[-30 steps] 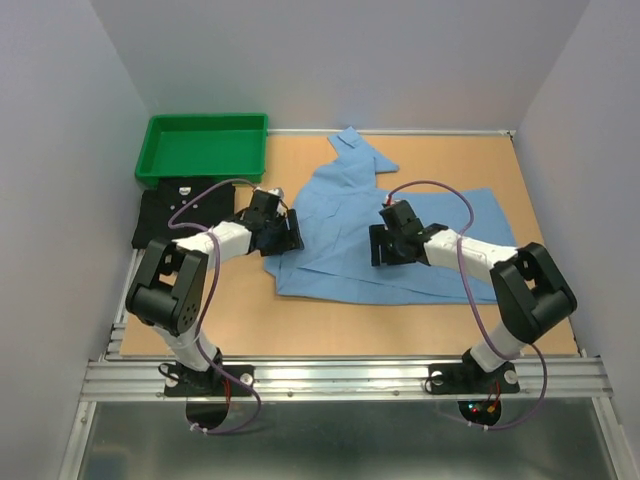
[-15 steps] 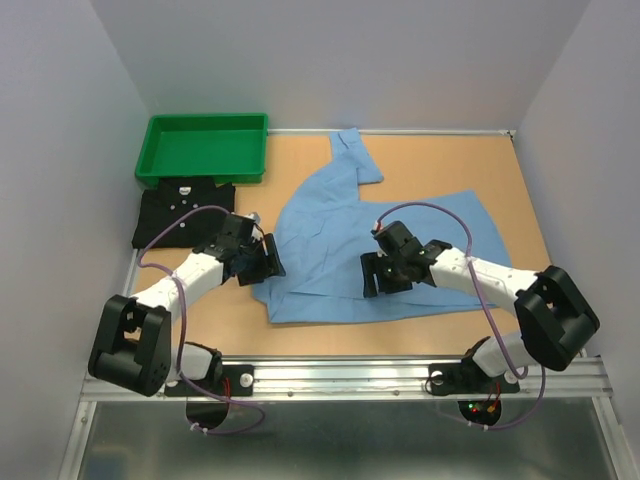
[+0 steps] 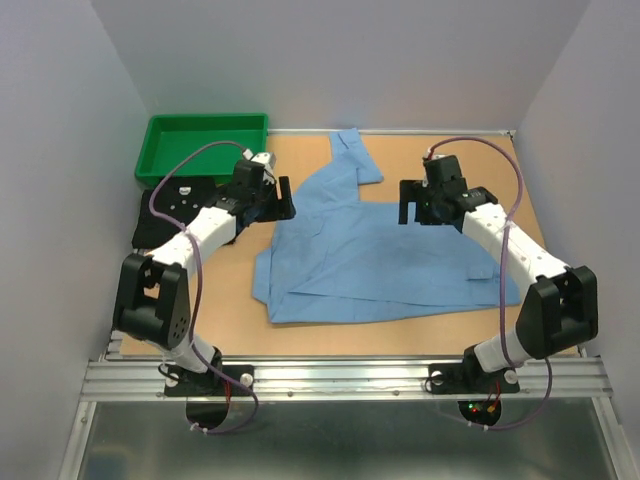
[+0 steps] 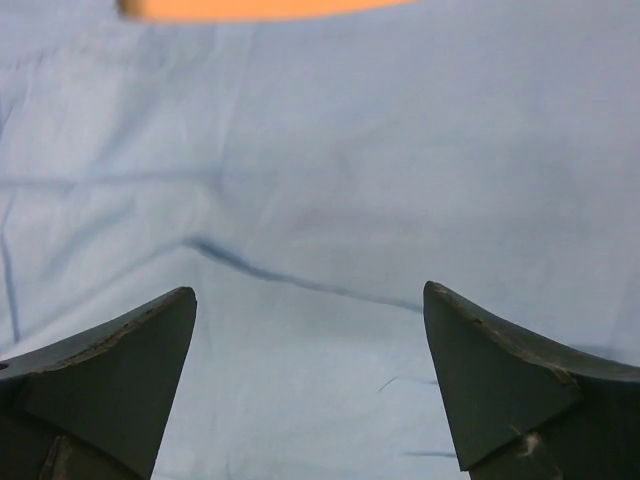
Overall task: Fold and stack the long sleeve shirts
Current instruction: Fold the shirt
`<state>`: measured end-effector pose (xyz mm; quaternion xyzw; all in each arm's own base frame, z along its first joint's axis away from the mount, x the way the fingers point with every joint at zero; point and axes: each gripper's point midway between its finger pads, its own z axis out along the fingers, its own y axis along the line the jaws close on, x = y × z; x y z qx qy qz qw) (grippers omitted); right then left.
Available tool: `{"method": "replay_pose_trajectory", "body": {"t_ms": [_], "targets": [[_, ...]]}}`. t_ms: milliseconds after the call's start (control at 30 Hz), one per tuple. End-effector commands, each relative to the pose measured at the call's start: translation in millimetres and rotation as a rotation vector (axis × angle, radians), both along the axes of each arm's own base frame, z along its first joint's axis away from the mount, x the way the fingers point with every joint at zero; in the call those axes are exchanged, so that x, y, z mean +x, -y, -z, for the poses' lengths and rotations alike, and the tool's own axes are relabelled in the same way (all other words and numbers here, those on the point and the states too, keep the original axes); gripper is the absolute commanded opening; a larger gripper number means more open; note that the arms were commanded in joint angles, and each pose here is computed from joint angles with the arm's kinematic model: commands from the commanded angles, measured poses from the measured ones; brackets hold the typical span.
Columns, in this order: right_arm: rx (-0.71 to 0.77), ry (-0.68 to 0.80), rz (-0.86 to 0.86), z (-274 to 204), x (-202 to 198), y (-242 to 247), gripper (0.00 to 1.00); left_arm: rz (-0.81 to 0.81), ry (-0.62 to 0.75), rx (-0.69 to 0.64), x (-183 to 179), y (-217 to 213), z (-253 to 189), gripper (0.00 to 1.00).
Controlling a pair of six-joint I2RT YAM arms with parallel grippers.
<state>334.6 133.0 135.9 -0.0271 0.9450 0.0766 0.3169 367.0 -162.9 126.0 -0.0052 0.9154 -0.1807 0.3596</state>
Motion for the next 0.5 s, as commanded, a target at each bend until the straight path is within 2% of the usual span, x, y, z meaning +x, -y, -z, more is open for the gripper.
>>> {"method": "replay_pose_trajectory", "body": {"t_ms": [0,33,133,267,300,433,467], "targets": [[-0.072,0.126,0.114,-35.9,53.4,44.8,1.00,0.096,0.166,0.076,56.5,11.9,-23.5,0.80],[-0.070,0.140,0.132,-39.1,61.5,52.0,1.00,0.109,0.196,0.080,71.0,16.7,-38.3,0.80],[-0.013,0.164,0.240,-40.5,90.4,89.0,1.00,0.120,0.161,0.136,97.9,20.4,-28.0,0.80],[0.045,0.177,0.330,-33.0,122.3,125.3,0.91,0.073,0.123,0.213,120.1,12.6,-9.2,0.78],[0.036,0.177,0.378,-31.5,126.7,145.7,0.89,0.068,0.116,0.223,122.5,11.6,-5.7,0.77],[0.026,0.186,0.436,-27.2,146.2,170.3,0.83,0.090,0.059,0.250,128.4,14.4,19.9,0.74],[0.015,0.191,0.456,-26.5,148.8,175.4,0.78,0.097,0.047,0.249,128.6,15.9,24.1,0.74]]}}
